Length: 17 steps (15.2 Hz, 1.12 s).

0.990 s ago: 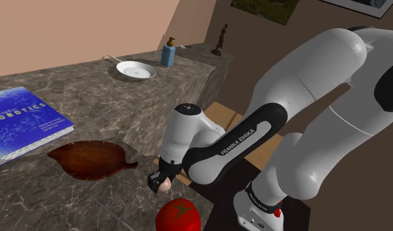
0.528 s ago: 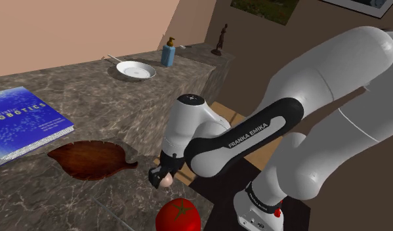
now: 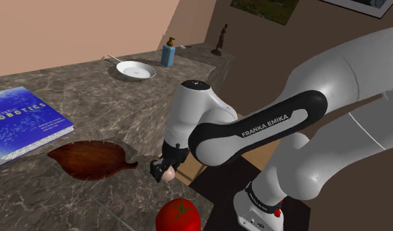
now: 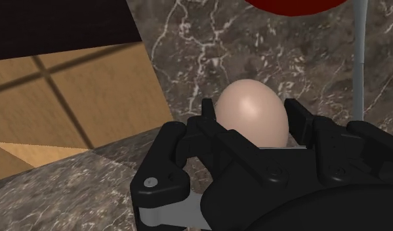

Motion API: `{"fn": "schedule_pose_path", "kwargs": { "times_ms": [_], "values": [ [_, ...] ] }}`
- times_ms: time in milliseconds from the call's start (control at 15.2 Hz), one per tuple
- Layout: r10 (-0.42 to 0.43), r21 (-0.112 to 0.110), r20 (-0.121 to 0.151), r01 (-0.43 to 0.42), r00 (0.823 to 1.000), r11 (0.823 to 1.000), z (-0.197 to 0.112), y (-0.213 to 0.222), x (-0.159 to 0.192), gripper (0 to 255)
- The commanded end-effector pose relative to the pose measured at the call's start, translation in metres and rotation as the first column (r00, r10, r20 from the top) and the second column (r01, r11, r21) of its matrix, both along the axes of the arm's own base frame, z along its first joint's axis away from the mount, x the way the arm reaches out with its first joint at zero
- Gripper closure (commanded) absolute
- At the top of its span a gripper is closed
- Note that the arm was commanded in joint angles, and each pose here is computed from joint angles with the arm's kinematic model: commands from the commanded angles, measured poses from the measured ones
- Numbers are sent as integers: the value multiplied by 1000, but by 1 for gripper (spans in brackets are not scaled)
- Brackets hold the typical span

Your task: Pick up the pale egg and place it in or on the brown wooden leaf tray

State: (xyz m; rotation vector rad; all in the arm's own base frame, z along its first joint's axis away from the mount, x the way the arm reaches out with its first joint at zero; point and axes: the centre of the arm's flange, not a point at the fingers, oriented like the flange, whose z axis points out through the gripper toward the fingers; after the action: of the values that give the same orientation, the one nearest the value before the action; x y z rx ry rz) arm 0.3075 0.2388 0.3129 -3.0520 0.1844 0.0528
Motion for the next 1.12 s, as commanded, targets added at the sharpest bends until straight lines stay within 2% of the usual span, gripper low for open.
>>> {"fn": "schedule_pose_path", "kwargs": {
  "times_ms": [0,264,1056],
  "values": [
    [0,0,-1,0,1000,1000,11,-1,0,255],
    [0,0,-1,0,1000,1000,28,-1,0,255],
    [0,0,-1,0,1000,1000,27,67,143,255]
  ]
}}
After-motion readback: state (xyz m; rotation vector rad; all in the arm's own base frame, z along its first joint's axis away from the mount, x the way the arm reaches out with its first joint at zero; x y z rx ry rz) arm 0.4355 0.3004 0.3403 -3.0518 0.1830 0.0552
